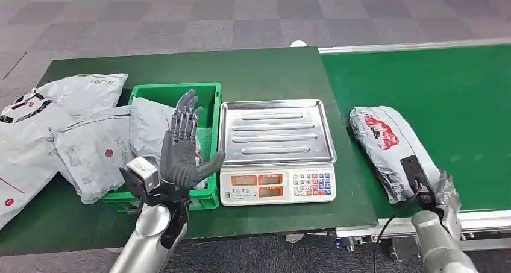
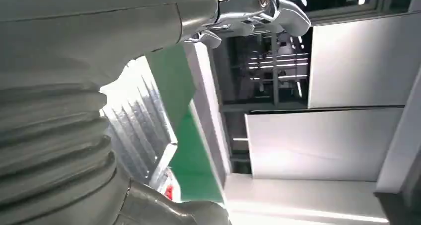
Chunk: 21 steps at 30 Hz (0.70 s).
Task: Moved the parcel from conveyor to table for the left to box.
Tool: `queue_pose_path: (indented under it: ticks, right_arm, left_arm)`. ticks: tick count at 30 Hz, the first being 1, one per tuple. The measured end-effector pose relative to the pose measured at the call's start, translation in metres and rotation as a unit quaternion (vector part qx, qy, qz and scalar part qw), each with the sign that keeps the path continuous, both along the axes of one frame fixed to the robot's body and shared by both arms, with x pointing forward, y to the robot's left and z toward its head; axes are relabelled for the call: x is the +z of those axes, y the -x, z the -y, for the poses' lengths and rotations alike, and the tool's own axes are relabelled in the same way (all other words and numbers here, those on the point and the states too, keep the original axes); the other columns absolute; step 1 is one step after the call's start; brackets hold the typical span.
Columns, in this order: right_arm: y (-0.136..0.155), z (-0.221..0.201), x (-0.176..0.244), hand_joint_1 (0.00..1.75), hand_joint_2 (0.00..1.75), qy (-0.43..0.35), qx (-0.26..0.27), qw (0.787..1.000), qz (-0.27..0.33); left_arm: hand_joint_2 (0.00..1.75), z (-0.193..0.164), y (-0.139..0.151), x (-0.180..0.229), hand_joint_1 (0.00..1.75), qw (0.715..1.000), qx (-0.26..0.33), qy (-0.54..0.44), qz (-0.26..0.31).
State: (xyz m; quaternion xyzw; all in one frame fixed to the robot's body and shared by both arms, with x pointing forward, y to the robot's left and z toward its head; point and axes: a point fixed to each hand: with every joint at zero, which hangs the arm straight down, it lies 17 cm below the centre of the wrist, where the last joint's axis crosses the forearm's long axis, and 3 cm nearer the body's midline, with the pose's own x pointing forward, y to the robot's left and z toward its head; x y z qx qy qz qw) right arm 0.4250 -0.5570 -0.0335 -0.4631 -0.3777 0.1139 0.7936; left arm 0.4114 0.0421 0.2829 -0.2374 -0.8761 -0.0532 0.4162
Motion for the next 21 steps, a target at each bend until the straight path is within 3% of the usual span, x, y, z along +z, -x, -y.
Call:
queue_pose_path:
  ticks: [7, 8, 9, 10, 11, 21]
  right_arm:
    - [-0.003, -0.022, -0.024, 0.00, 1.75, -0.041, 0.042, 0.996, -0.069]
    - [-0.005, -0.031, -0.029, 0.07, 1.75, -0.055, 0.063, 0.993, -0.084]
    - [-0.007, -0.038, -0.033, 0.51, 1.75, -0.064, 0.082, 0.990, -0.098]
    - [-0.009, -0.046, -0.035, 1.50, 1.75, -0.070, 0.101, 0.986, -0.109]
    - [-0.011, -0.055, -0.037, 1.75, 1.75, -0.076, 0.122, 0.983, -0.117]
    - [-0.032, -0.111, -0.035, 1.75, 1.75, -0.088, 0.230, 0.961, -0.126]
  left_arm:
    - [1.75, 0.003, 0.004, -0.010, 0.00, 1.000, 0.001, -0.017, -0.011]
    - [1.75, 0.003, 0.004, -0.011, 0.00, 1.000, 0.000, -0.020, -0.011]
    - [1.75, 0.004, 0.004, -0.011, 0.00, 1.000, -0.001, -0.022, -0.012]
    - [1.75, 0.005, 0.004, -0.012, 0.00, 1.000, -0.001, -0.024, -0.013]
    - [1.75, 0.006, 0.004, -0.013, 0.00, 1.000, -0.002, -0.028, -0.015]
    - [1.75, 0.001, 0.002, -0.023, 0.00, 0.999, 0.014, -0.041, -0.032]
